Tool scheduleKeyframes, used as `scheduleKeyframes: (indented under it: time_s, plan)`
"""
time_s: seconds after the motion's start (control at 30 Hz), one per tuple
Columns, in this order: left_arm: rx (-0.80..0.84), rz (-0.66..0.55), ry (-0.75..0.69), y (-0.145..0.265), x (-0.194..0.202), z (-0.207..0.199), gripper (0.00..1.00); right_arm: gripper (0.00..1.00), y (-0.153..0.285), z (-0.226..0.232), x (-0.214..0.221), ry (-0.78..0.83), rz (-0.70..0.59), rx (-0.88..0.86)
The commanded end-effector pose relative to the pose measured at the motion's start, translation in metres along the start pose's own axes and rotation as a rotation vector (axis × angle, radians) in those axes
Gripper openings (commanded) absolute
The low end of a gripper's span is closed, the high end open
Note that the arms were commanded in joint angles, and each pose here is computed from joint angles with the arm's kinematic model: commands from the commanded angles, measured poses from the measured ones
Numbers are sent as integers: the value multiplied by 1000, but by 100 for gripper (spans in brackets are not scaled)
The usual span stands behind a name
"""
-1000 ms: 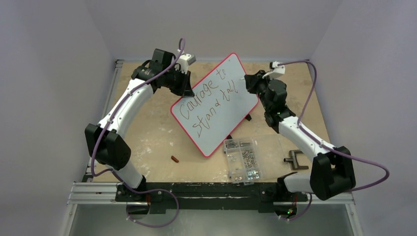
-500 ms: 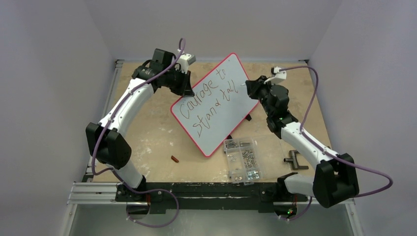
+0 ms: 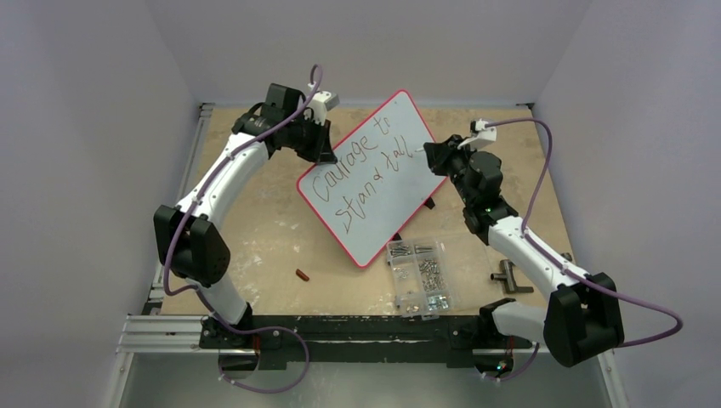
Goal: Write a sentence on the whiteboard
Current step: Put down the whiteboard on the whiteboard stand.
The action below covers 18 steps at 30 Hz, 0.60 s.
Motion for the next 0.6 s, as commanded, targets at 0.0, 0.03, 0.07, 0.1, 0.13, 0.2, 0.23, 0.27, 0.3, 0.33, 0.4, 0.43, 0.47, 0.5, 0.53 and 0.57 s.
scheduleKeyframes:
  time_s: [0.0,0.03,0.07,0.1,0.13,0.2,0.23,0.27,0.3,0.33,0.4,0.43,0.47,0.5,0.53,0.57]
  plan:
    - [-186,175,-97,-14,37,37,8,0,4,6,-9,-14,-36,-32]
    - [-187,176,-99,-15,37,37,9,0,4,6,-8,-16,-34,-32]
    - [-189,179,-101,-15,38,38,11,0,3,6,-7,-16,-33,-31]
    - [-193,181,-102,-15,39,39,12,0,3,5,-7,-16,-33,-29]
    - [-195,182,-104,-15,39,39,12,0,4,5,-7,-15,-33,-29]
    - [-198,185,-108,-16,40,40,15,0,4,5,-7,-16,-34,-30]
    - [-201,191,-107,-17,42,41,16,0,4,5,-7,-16,-34,-28]
    - [-203,194,-108,-17,43,41,18,0,4,4,-6,-15,-34,-28]
    - [-203,196,-108,-18,43,42,20,0,4,4,-6,-15,-33,-26]
    - [-204,197,-107,-18,44,42,21,0,4,4,-6,-15,-33,-26]
    - [-205,196,-107,-18,44,42,22,0,4,4,-6,-16,-35,-24]
    - [-206,197,-109,-18,44,42,23,0,4,4,-6,-15,-36,-24]
    - [-208,198,-110,-19,45,43,24,0,4,4,-6,-14,-36,-24]
    - [-208,199,-109,-19,45,43,24,0,4,4,-6,-14,-36,-24]
    - [-208,198,-108,-19,45,43,24,0,4,3,-6,-14,-35,-21]
    - [-207,198,-109,-19,45,43,24,0,4,3,-6,-14,-37,-23]
Point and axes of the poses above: each gripper's point midway between its finger pads, its own y axis back along the fingers, its own z axis along the line the jaws close on, x = y × z, the point moved 5 cm from there along y, back along the fingers, and after that the axes turned 5 degrees about -y, right-handed, at the moved point
